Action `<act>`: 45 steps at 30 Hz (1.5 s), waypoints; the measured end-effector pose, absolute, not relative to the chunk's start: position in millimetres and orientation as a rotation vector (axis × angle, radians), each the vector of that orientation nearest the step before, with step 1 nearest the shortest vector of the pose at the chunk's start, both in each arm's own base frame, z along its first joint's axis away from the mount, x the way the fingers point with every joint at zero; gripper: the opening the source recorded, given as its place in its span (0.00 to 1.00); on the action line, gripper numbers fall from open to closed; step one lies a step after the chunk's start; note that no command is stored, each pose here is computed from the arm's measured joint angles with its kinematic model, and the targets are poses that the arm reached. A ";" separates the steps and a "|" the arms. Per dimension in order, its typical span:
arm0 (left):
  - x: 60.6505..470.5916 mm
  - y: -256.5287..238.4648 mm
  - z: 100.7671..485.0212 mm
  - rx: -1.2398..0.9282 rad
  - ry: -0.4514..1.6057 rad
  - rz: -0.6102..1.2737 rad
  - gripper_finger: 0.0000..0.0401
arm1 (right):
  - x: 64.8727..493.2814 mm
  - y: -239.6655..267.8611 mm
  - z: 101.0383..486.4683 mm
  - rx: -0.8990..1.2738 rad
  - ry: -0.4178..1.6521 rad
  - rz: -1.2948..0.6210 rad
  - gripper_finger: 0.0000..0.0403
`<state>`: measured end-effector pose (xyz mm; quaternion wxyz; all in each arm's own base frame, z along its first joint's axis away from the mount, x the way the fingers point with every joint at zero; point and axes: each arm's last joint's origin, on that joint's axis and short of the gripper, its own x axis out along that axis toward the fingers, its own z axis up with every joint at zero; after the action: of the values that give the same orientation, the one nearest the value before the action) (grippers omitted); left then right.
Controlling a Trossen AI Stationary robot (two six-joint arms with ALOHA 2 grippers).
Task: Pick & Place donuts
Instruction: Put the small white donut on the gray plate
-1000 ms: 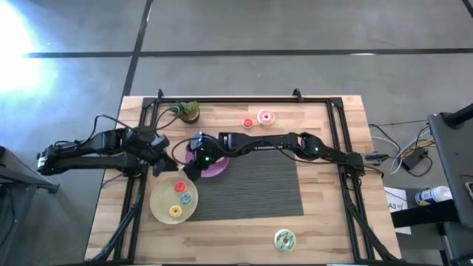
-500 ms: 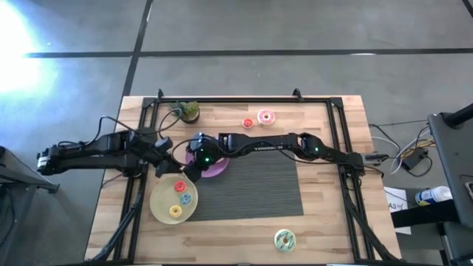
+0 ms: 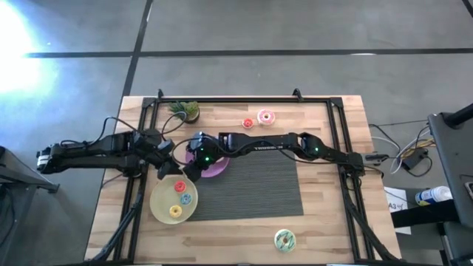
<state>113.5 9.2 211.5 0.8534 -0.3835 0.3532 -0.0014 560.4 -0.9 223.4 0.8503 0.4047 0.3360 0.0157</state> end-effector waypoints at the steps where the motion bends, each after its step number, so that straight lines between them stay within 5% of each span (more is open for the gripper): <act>1: 113.5 9.2 211.5 -0.803 0.743 -0.004 0.19 | 560.4 -0.9 223.4 0.844 0.707 0.036 0.05; 8: 113.4 9.7 211.2 -0.784 0.741 0.009 0.02 | 559.8 -0.6 226.2 0.832 0.704 0.054 0.20; 20: 106.1 6.9 202.4 -0.992 0.877 0.101 0.01 | 550.7 -7.2 247.2 0.779 0.701 0.065 0.50; 34: 88.6 -14.3 166.5 -1.177 1.213 0.196 0.00 | 523.4 -31.0 275.3 0.623 0.780 -0.053 0.52; 45: 86.4 -26.3 144.6 -1.164 1.240 0.284 0.00 | 517.5 -30.8 278.7 0.544 0.814 -0.027 0.52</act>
<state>86.4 -26.3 144.6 0.6509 -0.5125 0.5459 0.1251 517.5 -30.8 278.7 0.8825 0.2612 0.3909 -0.0131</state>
